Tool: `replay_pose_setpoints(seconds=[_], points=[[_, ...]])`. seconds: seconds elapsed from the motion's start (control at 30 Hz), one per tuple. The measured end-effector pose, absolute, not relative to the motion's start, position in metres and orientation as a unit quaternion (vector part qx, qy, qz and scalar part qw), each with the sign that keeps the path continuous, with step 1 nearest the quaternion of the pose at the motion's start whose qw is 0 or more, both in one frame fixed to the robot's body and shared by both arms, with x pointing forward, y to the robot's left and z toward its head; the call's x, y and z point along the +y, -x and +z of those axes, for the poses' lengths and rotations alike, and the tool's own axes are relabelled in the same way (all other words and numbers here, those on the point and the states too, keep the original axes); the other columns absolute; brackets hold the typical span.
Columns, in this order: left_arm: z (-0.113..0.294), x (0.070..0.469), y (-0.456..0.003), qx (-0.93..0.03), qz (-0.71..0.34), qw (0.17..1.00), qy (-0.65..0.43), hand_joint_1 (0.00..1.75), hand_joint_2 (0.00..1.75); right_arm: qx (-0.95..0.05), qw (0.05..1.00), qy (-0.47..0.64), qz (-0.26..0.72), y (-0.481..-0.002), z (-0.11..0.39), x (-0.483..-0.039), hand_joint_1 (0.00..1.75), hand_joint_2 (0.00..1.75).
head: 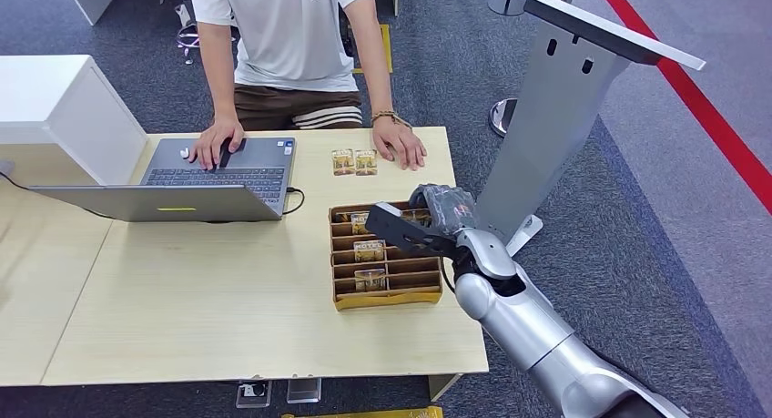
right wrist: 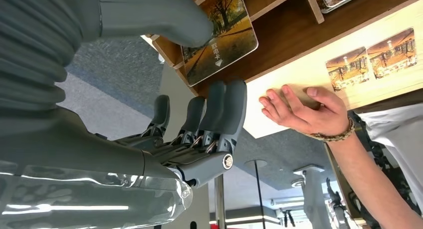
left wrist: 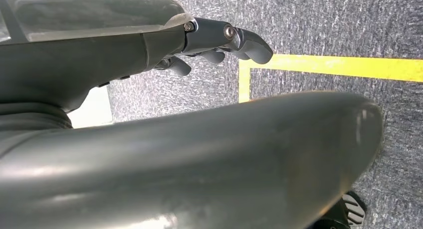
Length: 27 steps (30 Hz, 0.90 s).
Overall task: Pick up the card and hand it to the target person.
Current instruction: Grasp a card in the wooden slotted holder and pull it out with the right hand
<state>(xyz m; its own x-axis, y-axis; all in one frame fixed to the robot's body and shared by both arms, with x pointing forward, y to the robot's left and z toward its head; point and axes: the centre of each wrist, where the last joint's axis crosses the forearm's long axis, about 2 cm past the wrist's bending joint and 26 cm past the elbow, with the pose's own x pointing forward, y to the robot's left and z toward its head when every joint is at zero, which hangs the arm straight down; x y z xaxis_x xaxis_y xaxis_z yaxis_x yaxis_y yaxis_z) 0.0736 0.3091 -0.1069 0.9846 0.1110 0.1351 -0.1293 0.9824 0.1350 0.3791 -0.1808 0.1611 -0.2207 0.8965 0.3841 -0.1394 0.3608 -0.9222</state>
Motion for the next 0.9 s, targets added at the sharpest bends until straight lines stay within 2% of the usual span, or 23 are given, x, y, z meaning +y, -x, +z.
replay_pose_setpoints(seconds=[0.9], points=[[-0.1069, 0.3092, -0.0734, -0.064, 0.062, 0.993, -0.072, 0.0, 0.0, -0.616, 0.548, 0.298, 0.481, -0.3798, 0.1547, -0.1785, 0.88, 1.75]])
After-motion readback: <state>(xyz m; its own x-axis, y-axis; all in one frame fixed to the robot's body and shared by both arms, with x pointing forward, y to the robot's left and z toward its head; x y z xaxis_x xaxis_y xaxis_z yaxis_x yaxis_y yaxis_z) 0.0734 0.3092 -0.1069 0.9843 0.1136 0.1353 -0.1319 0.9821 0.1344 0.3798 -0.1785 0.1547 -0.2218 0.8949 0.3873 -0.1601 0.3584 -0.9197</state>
